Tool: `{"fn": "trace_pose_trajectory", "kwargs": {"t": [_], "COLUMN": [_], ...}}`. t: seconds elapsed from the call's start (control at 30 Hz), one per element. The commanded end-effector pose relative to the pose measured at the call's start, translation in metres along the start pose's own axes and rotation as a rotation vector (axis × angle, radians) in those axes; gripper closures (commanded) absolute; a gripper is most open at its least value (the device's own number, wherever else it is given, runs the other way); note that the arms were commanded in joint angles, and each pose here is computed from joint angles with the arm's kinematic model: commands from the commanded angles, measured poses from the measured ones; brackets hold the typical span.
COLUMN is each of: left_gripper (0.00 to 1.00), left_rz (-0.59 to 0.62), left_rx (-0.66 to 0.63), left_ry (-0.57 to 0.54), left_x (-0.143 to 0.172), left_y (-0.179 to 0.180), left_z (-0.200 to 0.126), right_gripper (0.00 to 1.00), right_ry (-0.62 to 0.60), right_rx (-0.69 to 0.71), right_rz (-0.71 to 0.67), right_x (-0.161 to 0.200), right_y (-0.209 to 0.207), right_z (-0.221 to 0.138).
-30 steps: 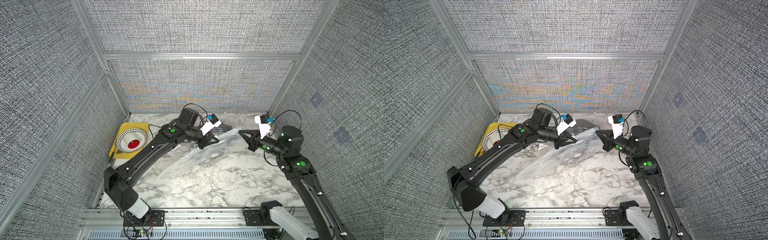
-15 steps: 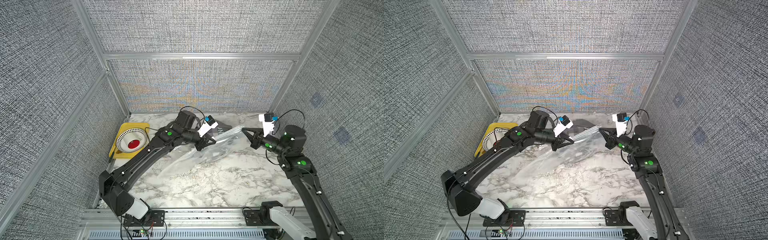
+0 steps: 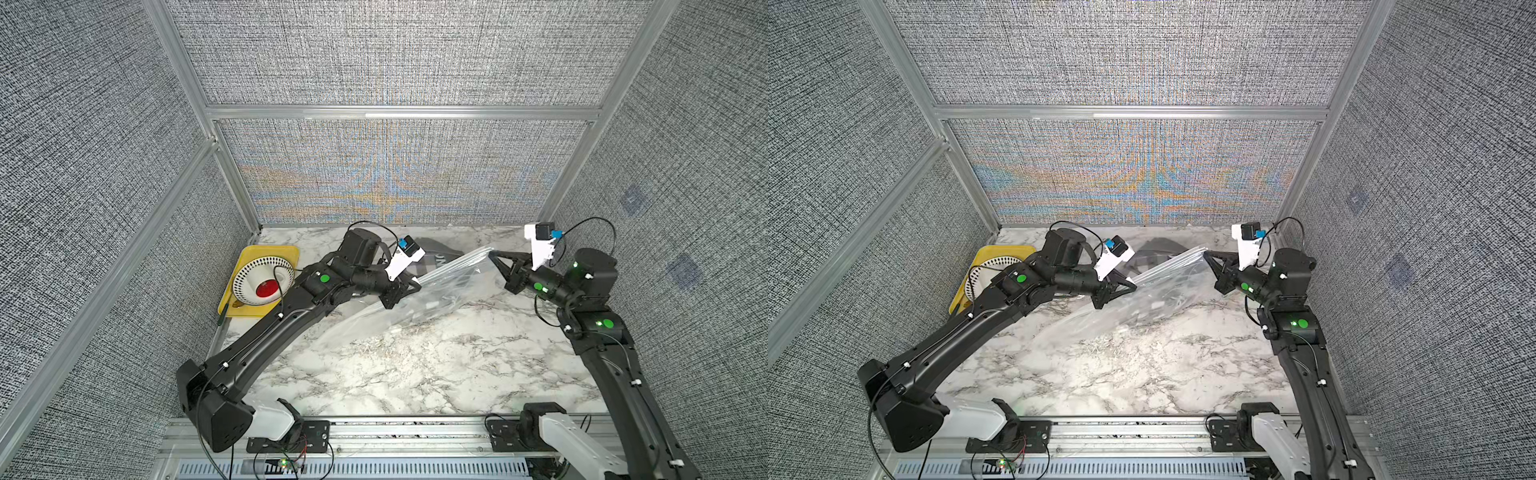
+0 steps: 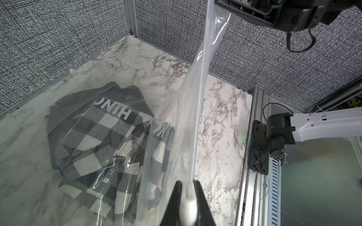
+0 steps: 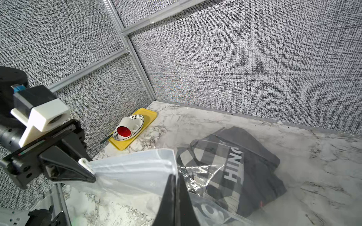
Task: Place the folded shirt into the vacuum bag
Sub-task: Close the vacuum bag at the center of the board.
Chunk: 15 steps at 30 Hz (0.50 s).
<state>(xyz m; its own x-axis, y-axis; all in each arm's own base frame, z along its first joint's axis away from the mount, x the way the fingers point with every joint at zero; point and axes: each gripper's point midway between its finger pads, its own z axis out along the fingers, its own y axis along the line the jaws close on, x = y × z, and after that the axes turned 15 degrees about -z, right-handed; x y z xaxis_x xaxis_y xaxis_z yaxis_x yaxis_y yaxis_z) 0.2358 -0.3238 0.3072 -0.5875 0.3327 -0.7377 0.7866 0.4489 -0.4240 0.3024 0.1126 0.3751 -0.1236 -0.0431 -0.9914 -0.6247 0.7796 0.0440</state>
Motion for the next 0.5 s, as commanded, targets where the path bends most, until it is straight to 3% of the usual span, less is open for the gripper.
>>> {"fn": "trace_pose_trajectory", "kwargs": {"t": [0.0,0.47], "left_gripper": [1.0,1.0], "left_rz": [-0.13,-0.134], "left_rx": [-0.131,-0.142], "left_ry": [0.19,0.194], "left_x": [0.054,0.057], "left_y": [0.022,0.024], "left_z": [-0.014,-0.014], "right_gripper": [1.0,1.0], "right_ry": [-0.148,-0.146], "right_rx": [0.286,0.381], "right_rz": [-0.06,-0.053], "right_x": [-0.044,-0.043], "right_y": [-0.051,-0.072], "right_z": [-0.014,-0.025]}}
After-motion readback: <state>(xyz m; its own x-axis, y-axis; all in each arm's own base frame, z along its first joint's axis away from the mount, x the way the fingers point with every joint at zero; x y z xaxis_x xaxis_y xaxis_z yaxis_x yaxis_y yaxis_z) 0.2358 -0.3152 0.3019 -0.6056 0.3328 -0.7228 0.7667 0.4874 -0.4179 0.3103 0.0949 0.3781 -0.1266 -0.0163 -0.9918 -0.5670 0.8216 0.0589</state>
